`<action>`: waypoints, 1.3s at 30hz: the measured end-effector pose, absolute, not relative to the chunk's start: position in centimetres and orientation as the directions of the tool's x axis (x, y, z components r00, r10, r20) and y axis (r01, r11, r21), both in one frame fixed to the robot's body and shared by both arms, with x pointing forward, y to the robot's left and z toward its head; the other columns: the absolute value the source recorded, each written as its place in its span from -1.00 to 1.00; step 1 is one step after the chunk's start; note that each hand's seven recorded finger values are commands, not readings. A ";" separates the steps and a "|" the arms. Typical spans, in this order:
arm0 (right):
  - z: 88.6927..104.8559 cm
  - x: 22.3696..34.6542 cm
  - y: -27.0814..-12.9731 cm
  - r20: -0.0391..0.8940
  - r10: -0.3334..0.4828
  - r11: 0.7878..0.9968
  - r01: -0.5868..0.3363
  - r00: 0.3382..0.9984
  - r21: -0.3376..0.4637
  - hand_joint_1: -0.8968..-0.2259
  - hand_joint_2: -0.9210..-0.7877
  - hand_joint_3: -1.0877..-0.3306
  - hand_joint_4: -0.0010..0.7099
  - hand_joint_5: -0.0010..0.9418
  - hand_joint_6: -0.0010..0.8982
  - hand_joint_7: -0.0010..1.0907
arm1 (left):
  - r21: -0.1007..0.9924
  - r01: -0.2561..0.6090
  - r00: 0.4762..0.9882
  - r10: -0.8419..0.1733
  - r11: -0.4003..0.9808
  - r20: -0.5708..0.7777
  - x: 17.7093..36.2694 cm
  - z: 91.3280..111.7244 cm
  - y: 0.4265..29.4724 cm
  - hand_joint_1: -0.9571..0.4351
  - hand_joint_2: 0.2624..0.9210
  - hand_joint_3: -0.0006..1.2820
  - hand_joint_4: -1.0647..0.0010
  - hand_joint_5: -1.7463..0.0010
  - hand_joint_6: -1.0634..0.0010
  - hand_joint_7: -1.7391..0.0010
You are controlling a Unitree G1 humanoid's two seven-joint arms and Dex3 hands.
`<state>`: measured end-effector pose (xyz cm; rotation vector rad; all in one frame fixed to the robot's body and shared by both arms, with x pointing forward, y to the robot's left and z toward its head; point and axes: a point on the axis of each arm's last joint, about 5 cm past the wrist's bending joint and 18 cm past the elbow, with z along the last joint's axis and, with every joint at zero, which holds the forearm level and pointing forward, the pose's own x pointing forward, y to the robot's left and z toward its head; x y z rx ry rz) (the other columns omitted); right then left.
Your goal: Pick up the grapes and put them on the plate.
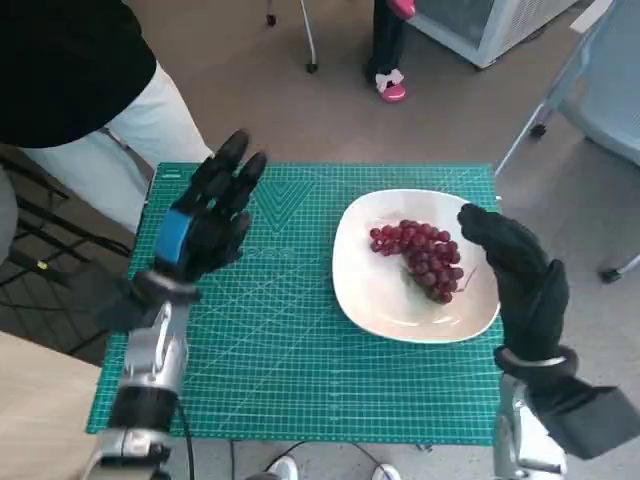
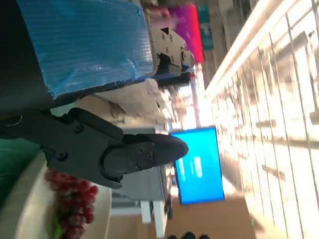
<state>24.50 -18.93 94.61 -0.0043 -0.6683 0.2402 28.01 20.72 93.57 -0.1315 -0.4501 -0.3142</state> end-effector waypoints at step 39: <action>95.2 24.7 -19.0 0.607 0.267 0.959 -0.271 0.748 -0.087 -0.11 -1.00 -0.43 0.22 -1.00 -0.64 -0.49 | -0.109 0.374 0.863 -0.303 0.921 0.404 26.1 92.0 20.3 -0.52 1.00 -0.29 0.55 1.00 0.49 0.98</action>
